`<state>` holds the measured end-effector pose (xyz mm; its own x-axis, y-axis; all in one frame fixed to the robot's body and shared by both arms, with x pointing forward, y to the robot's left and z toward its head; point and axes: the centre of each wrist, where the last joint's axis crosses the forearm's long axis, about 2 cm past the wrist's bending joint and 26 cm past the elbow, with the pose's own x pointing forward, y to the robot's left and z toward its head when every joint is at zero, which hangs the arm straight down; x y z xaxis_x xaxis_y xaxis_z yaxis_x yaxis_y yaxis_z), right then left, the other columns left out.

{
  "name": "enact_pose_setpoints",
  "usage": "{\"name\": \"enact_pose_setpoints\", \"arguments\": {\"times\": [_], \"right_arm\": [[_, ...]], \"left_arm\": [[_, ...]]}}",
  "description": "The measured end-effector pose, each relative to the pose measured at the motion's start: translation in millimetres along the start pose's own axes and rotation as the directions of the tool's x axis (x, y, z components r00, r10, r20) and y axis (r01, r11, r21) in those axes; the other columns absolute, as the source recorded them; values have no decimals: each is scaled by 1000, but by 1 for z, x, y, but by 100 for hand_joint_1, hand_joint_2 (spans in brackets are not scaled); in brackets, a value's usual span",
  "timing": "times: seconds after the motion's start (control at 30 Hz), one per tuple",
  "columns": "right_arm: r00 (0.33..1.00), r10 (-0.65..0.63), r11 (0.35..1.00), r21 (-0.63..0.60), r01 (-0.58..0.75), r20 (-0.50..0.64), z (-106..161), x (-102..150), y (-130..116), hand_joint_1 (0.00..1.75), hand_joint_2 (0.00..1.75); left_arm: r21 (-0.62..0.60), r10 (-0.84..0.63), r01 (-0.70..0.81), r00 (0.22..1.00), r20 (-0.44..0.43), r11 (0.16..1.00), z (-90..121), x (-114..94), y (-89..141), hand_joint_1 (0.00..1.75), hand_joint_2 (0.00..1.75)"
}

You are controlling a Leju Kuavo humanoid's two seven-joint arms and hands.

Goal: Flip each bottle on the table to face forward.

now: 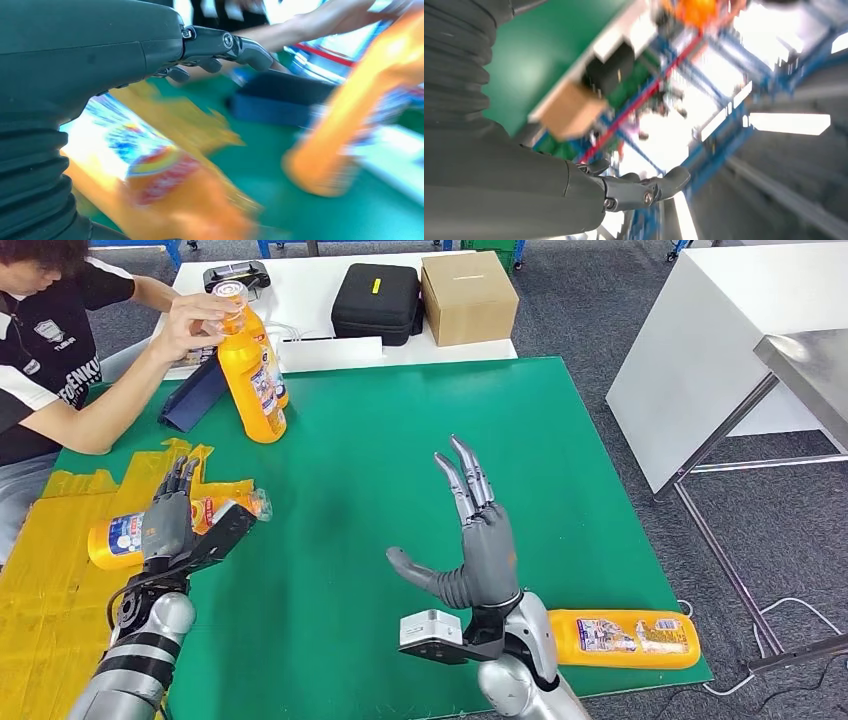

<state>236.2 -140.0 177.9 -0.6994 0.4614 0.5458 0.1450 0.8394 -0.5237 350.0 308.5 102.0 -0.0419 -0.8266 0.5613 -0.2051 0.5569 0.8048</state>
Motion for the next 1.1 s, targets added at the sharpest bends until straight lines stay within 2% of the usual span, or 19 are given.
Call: {"name": "enact_pose_setpoints", "arguments": {"times": [0.1,0.23,0.37,0.57,0.67,0.83,0.97,1.1], "right_arm": [[996,-88,989,116,90,-29,14,-9,-3,0,175],[977,-193,944,254,211,-92,40,-30,-21,0,175],[962,-233,899,345,270,-145,62,-51,-46,0,175],[956,-217,844,454,285,-197,87,-66,-74,0,175],[968,-124,827,516,222,-217,110,-75,-102,0,175],[956,135,817,575,42,-261,139,-80,-146,0,175],[922,278,782,621,-54,-270,153,-76,-168,0,175],[904,337,750,655,-89,-262,160,-72,-183,0,175]], "left_arm": [[-37,293,-291,952,90,956,19,4,4,0,175],[-144,510,-490,839,192,860,53,10,10,0,175],[-213,596,-557,764,248,803,76,15,15,0,175],[-251,650,-600,700,296,760,83,21,20,0,175],[-263,670,-616,679,301,743,85,22,19,0,175],[-263,683,-630,670,292,731,94,23,18,0,175],[-266,690,-637,664,288,724,101,25,17,0,175],[-270,696,-642,658,288,718,104,27,17,0,175]]}}
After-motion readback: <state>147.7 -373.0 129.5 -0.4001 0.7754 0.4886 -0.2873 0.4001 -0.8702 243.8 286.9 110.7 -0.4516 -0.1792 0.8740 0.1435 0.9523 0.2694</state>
